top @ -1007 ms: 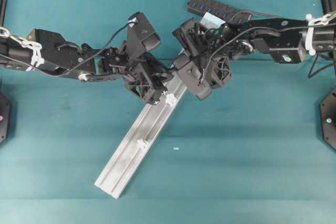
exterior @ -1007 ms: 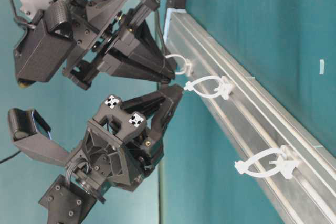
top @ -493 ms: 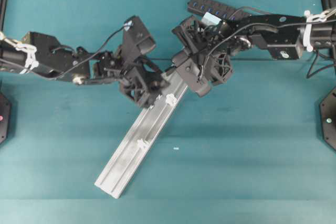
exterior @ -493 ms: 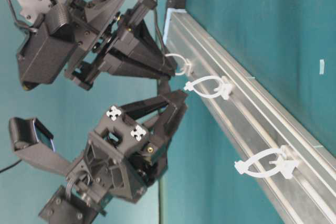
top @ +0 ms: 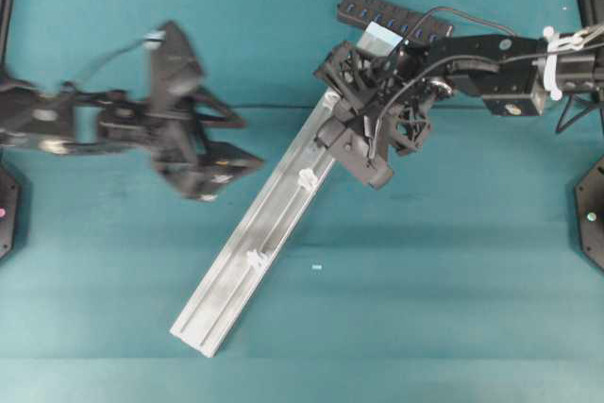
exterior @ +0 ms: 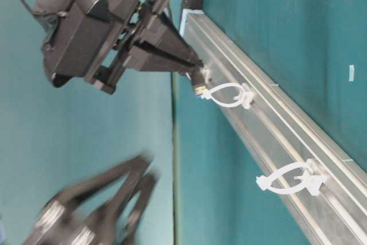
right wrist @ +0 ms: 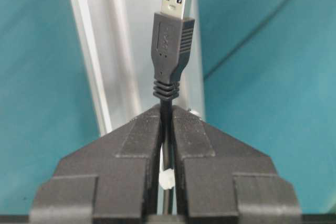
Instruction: Pass the USB cable through three rings with both arms.
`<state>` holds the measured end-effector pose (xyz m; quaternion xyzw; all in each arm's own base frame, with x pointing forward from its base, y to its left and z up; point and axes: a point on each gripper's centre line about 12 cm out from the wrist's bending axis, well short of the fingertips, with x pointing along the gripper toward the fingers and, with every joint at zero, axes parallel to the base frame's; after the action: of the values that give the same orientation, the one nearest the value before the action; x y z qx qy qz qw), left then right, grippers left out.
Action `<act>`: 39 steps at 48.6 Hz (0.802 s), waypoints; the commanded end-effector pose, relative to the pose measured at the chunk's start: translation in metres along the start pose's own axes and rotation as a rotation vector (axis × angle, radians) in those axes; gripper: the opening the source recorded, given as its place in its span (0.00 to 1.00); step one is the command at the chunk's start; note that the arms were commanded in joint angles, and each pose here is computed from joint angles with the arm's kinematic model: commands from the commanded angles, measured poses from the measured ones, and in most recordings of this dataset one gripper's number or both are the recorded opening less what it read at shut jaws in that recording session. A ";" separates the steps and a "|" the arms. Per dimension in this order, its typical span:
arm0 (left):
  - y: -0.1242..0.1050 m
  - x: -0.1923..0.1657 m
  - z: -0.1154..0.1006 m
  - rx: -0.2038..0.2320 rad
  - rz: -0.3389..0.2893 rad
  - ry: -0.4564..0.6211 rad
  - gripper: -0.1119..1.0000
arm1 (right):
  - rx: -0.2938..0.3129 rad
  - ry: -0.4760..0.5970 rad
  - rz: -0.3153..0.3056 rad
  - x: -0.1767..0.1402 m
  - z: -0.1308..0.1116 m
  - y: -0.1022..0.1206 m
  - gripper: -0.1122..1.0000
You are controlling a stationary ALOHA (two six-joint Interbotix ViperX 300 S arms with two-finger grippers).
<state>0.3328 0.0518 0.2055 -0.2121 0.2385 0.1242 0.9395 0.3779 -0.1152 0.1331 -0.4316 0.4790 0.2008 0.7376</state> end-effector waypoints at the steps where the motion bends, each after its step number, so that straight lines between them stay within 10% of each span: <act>1: -0.005 -0.021 0.008 0.005 -0.012 -0.020 0.98 | -0.029 -0.001 0.022 0.006 0.006 0.007 0.15; 39: -0.007 -0.078 -0.004 -0.006 -0.054 -0.065 0.98 | -0.072 -0.028 0.039 0.013 0.029 0.017 0.15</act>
<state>0.2650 0.0344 0.2378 -0.2184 0.2100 0.1096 0.9467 0.3834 -0.0895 0.1219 -0.4459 0.4725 0.2338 0.7234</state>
